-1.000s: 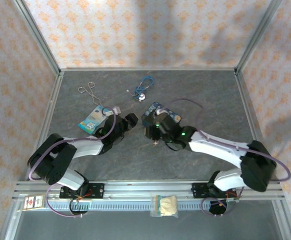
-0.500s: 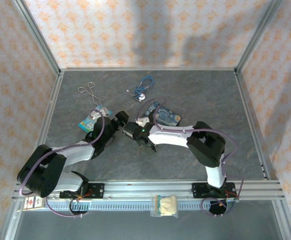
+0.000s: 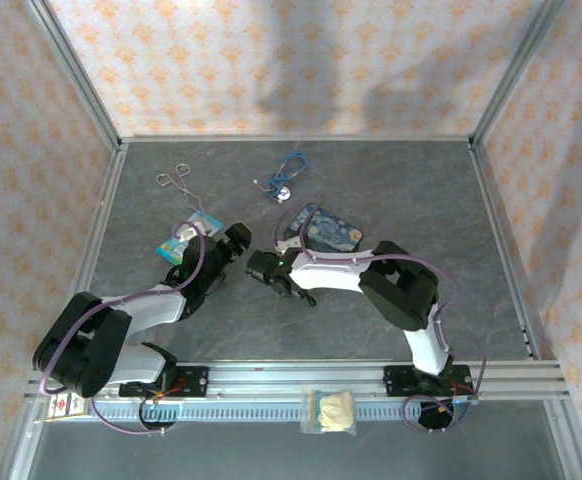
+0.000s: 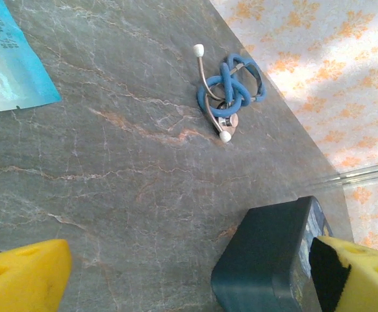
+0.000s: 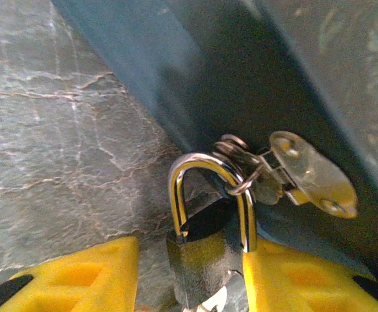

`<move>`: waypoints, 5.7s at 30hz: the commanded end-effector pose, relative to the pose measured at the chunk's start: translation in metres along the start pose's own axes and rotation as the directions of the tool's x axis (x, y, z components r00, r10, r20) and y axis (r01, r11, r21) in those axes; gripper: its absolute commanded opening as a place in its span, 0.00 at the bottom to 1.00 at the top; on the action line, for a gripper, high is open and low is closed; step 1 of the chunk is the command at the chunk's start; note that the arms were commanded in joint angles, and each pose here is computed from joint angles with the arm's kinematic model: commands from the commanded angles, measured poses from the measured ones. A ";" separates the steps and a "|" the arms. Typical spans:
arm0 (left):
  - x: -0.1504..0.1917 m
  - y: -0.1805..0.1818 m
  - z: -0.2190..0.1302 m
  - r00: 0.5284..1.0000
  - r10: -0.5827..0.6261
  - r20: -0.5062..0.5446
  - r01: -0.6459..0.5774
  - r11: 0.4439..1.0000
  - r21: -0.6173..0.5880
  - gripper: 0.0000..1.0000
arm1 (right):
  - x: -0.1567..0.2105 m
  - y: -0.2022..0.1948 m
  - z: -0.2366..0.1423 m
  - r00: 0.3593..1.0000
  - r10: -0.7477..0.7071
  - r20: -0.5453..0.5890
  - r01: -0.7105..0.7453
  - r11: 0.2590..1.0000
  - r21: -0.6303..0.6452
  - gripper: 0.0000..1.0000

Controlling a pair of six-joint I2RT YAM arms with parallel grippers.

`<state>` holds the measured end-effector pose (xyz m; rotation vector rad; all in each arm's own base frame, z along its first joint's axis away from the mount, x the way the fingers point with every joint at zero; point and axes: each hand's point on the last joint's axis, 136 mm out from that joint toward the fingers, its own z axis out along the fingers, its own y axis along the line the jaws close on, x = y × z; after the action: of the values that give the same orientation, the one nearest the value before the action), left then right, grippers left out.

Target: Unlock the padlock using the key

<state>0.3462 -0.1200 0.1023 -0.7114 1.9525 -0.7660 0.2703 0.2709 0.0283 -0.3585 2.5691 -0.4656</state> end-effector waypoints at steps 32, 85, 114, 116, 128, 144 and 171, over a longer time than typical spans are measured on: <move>-0.005 -0.013 0.002 0.999 -0.038 0.004 0.038 0.998 0.054 0.94 | -0.023 -0.002 -0.016 0.990 -0.104 0.097 0.121 0.974 -0.193 0.00; 0.045 -0.065 -0.001 0.996 0.001 -0.094 0.024 0.965 0.262 0.74 | -0.044 -0.009 -0.036 0.985 0.169 -0.024 -0.136 0.692 -0.709 0.45; 0.024 -0.057 -0.010 1.000 0.006 -0.016 -0.002 0.973 0.229 0.77 | -0.020 -0.016 0.003 0.984 0.147 0.101 -0.092 0.903 -0.420 0.55; 0.023 -0.055 -0.012 1.000 0.003 -0.012 0.000 0.974 0.225 0.77 | -0.019 -0.014 0.008 0.989 0.097 0.110 -0.051 0.928 -0.369 0.55; 0.016 -0.048 -0.017 1.000 -0.007 0.012 0.005 0.976 0.217 0.78 | -0.005 0.002 0.013 0.995 -0.050 0.090 0.078 0.938 -0.337 0.50; 0.013 -0.045 -0.017 1.000 -0.019 0.015 0.015 0.977 0.215 0.77 | -0.027 -0.019 0.010 0.930 -0.296 0.217 0.334 0.928 -0.163 0.14; 0.024 -0.069 0.037 0.992 0.055 -0.110 -0.019 0.952 0.307 0.77 | -0.029 -0.025 -0.007 0.673 -0.545 0.500 0.649 0.760 -0.044 0.00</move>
<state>0.3660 -0.1674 0.0972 -0.5937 1.9439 -0.9785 0.2857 0.2553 0.0444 -1.2912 2.0374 -0.2569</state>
